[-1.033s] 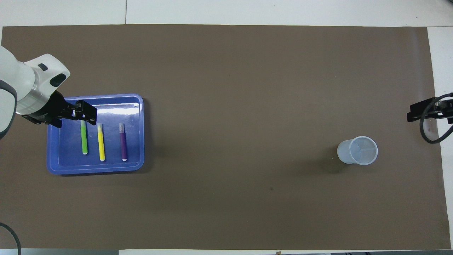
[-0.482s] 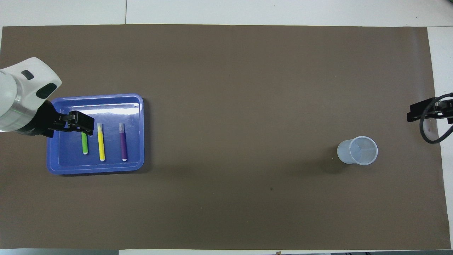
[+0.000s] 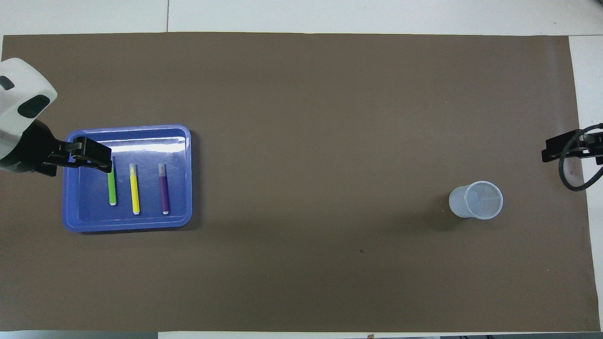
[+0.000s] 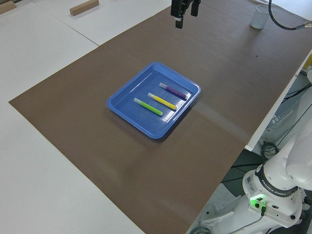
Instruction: Right arm passes pens to left for tray arrangement
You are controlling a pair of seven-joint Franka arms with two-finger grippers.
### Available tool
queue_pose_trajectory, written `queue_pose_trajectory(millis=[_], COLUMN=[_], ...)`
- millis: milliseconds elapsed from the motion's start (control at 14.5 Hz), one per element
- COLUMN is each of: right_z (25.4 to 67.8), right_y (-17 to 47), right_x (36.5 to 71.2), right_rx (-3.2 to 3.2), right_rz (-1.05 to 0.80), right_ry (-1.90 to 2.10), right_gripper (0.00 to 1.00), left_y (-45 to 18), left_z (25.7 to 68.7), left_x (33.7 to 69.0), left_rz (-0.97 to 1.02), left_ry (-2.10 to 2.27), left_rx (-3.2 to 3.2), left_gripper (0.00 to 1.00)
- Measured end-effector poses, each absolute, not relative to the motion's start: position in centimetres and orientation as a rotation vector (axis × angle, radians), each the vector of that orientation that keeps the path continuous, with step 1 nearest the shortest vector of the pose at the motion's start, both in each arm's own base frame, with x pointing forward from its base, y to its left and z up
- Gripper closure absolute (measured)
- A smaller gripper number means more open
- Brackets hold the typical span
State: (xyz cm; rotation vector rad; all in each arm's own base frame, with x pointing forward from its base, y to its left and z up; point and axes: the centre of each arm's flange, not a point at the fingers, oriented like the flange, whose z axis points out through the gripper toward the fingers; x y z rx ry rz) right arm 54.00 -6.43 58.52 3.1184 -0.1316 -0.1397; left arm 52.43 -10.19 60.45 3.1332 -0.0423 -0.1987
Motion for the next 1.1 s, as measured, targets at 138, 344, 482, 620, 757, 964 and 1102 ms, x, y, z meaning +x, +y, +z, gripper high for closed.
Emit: queue_pose_trajectory(millis=[138, 344, 482, 620, 757, 964, 1102], right_z=[58.5, 58.5, 58.5, 58.5, 58.5, 58.5, 58.5], right_y=[-6.4, -6.4, -6.4, -6.4, -6.4, -6.4, -6.4], right_x=[54.0, 54.0, 54.0, 54.0, 54.0, 54.0, 54.0], right_rx=[3.118, 3.118, 3.118, 3.118, 3.118, 3.118, 3.118], right_rz=[-0.14, -0.14, -0.14, -0.14, -0.14, -0.14, -0.14], right_ry=[-0.132, -0.132, -0.132, -0.132, -0.132, -0.132, -0.132], right_gripper=[0.0, 0.0, 0.0, 0.0, 0.0, 0.0, 0.0], left_y=[-11.0, -12.0, -12.1, -12.4, -12.4, -12.0, -11.9], left_z=[59.7, 61.0, 62.0, 62.0, 61.7, 61.5, 61.5], left_x=[52.4, 52.1, 51.9, 51.8, 51.8, 51.9, 51.9], left_rz=[-0.205, -0.199, -0.187, -0.194, -0.206, -0.214, -0.215], left_ry=[-0.062, -0.087, -0.093, -0.103, -0.104, -0.091, -0.089], left_rx=[3.127, 3.125, 3.125, 3.125, 3.126, 3.126, 3.126], left_gripper=[0.0, 0.0, 0.0, 0.0, 0.0, 0.0, 0.0])
